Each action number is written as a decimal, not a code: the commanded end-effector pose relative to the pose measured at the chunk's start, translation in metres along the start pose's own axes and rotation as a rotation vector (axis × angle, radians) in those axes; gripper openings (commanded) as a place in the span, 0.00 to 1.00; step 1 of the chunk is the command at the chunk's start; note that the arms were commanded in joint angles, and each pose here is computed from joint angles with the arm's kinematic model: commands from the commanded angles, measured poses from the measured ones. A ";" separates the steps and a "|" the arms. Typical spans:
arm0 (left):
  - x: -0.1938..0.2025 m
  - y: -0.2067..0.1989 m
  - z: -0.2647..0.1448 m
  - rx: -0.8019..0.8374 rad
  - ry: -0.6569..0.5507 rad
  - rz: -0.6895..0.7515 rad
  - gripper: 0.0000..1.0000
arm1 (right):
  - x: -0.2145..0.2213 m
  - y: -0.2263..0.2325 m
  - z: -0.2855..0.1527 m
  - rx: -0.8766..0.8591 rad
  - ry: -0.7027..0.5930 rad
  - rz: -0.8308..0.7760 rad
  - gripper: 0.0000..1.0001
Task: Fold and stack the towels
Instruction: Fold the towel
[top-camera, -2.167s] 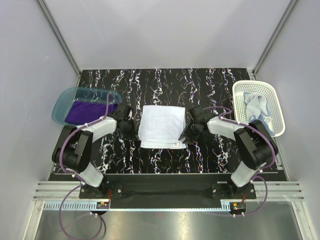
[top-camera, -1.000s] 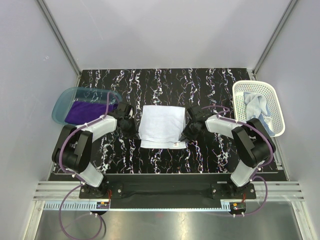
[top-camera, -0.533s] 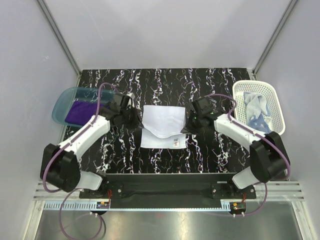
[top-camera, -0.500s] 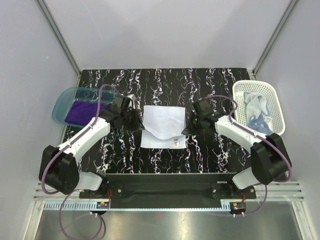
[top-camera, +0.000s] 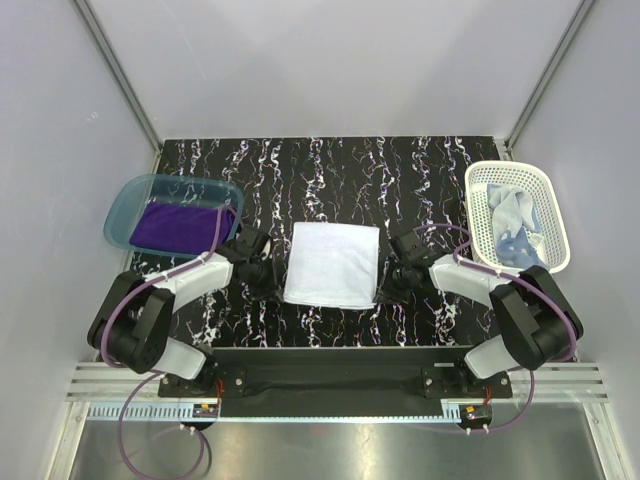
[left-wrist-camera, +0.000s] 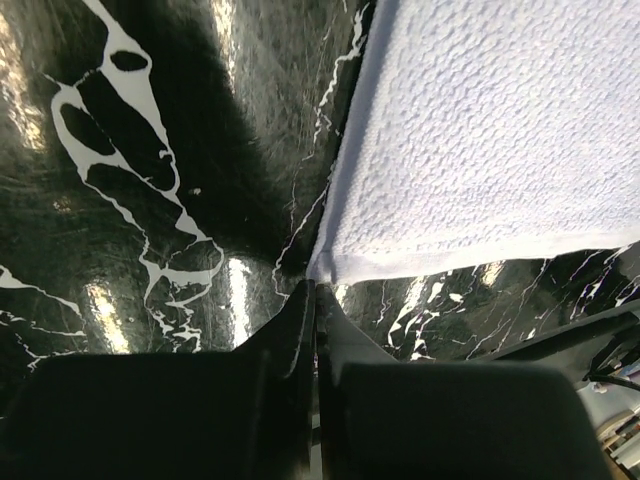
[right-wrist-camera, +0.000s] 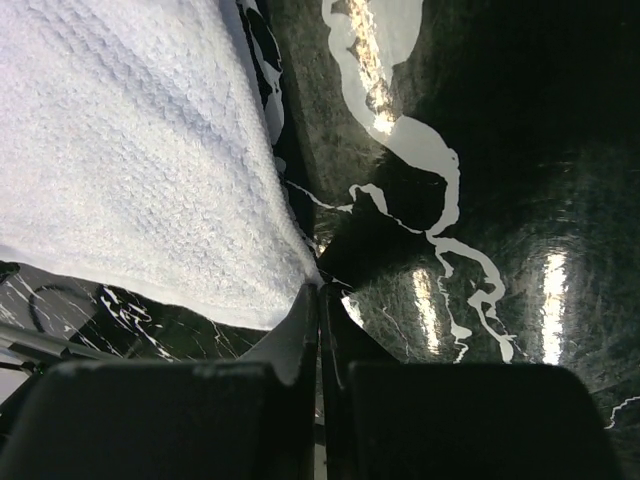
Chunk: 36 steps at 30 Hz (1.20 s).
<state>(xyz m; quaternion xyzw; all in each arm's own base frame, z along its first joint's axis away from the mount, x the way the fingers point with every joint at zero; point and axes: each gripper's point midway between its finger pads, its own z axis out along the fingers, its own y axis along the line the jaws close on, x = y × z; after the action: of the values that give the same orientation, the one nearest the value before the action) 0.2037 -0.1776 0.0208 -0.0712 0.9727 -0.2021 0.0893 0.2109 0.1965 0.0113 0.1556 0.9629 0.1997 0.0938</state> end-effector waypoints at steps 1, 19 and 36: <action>-0.015 -0.007 -0.002 0.027 -0.061 0.032 0.00 | 0.001 -0.005 0.006 0.007 -0.017 -0.011 0.00; -0.049 -0.038 -0.045 0.084 -0.219 0.124 0.39 | 0.000 0.012 -0.028 -0.023 -0.018 -0.020 0.35; -0.022 0.011 0.017 -0.079 -0.065 0.034 0.27 | 0.018 0.006 0.011 -0.111 0.056 -0.045 0.25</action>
<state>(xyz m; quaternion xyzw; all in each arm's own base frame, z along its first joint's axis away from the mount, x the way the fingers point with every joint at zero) 0.2277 -0.1954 0.0179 -0.0449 0.9641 -0.2346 0.1162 0.2114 0.2251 0.0152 0.1270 0.9472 0.2836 0.0795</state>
